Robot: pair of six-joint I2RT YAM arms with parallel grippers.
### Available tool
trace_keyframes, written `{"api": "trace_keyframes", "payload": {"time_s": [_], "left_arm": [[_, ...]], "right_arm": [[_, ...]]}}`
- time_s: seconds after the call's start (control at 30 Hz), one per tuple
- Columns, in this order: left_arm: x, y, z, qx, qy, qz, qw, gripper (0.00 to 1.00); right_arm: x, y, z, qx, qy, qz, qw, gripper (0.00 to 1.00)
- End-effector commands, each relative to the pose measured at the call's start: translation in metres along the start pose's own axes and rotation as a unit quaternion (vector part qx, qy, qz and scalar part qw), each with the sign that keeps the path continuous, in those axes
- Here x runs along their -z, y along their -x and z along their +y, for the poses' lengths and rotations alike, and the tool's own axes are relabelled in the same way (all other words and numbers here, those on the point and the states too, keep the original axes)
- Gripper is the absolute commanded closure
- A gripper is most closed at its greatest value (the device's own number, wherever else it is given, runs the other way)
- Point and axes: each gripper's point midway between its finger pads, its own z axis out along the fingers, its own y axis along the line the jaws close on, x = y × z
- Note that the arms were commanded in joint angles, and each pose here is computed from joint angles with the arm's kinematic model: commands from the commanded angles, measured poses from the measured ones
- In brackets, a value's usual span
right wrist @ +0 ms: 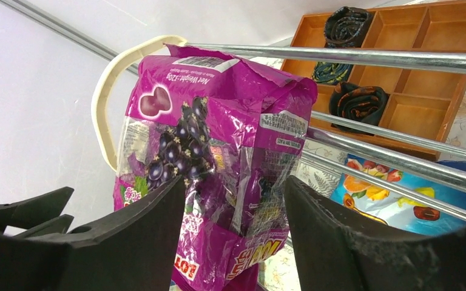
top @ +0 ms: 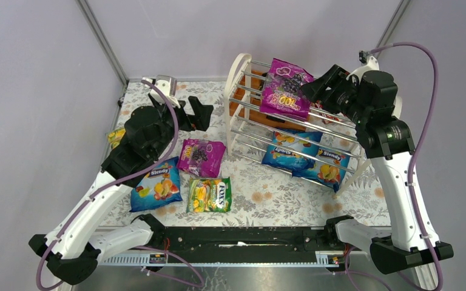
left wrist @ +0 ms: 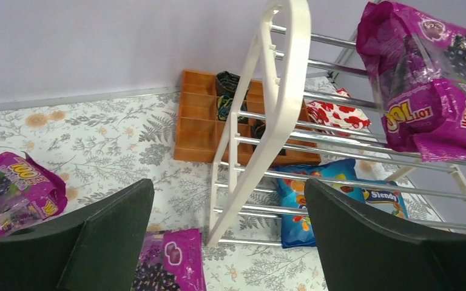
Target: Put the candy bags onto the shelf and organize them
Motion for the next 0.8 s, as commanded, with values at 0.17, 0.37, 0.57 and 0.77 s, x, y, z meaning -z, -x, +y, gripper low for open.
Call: {"api": "trace_keyframes", "payload": {"time_s": [0.17,0.37,0.57,0.77], "left_arm": [[0.008,0.027,0.011,0.006,0.014,-0.062,0.998,0.01],[0.007,0.024,0.011,0.006,0.01,-0.059,0.998,0.01],[0.004,0.021,0.007,0.007,0.002,-0.053,0.999,0.01],[0.003,0.019,0.007,0.008,0.001,-0.05,0.999,0.01]], "right_arm": [[-0.018,0.004,0.006,-0.004,0.017,-0.008,1.0,0.67],[-0.001,0.021,-0.01,0.021,-0.037,-0.048,0.998,0.97],[0.017,0.028,-0.015,0.047,-0.069,-0.048,0.995,1.0],[0.046,0.047,-0.045,0.1,-0.162,-0.089,0.978,1.0]]}}
